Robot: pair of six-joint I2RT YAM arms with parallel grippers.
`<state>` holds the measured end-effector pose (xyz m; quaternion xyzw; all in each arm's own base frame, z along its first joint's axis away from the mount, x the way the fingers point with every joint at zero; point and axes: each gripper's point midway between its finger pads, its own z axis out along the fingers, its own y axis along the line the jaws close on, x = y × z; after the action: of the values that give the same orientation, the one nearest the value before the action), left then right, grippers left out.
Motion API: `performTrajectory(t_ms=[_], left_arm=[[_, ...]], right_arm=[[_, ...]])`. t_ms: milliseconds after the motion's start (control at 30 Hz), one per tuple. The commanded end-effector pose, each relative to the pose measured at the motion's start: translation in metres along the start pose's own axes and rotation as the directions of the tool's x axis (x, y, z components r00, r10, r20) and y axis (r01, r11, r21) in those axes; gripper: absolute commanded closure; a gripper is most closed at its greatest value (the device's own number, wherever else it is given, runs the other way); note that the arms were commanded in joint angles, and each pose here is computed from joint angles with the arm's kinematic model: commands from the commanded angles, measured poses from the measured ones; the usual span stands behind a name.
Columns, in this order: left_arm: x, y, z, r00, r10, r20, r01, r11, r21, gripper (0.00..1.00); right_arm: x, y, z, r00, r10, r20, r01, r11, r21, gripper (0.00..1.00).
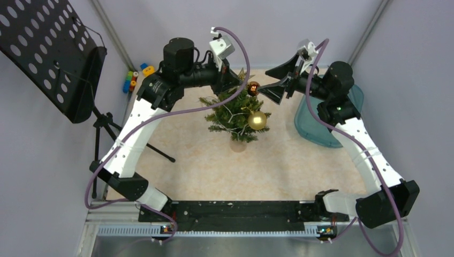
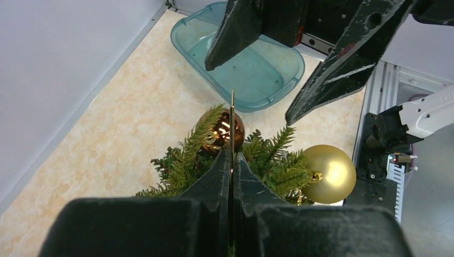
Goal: Decorate the small christmas tree
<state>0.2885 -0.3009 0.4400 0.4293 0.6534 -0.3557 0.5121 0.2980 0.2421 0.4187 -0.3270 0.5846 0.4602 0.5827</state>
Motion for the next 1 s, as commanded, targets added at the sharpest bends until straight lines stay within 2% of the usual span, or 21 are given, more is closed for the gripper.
performTrajectory(t_ms=[0, 267, 667, 967], left_arm=[[-0.019, -0.003, -0.012, 0.996, 0.008, 0.091, -0.010, 1.000, 0.016, 1.00], [-0.013, -0.004, -0.015, 0.990, 0.086, 0.109, -0.089, 0.996, 0.026, 1.00], [-0.001, -0.003, -0.016, 0.993, -0.009, 0.120, 0.002, 0.998, 0.061, 1.00], [0.012, -0.004, -0.014, 0.995, -0.036, 0.096, 0.027, 0.996, 0.087, 1.00]], right_arm=[[-0.028, 0.013, 0.001, 0.996, -0.079, 0.052, 0.081, 0.996, -0.036, 0.13], [-0.026, 0.015, 0.001, 0.996, -0.070, 0.050, 0.073, 0.996, -0.050, 0.13], [-0.029, 0.014, 0.002, 0.996, -0.072, 0.055, 0.075, 0.996, -0.048, 0.13], [-0.030, 0.013, 0.003, 0.996, -0.070, 0.057, 0.073, 0.996, -0.046, 0.13]])
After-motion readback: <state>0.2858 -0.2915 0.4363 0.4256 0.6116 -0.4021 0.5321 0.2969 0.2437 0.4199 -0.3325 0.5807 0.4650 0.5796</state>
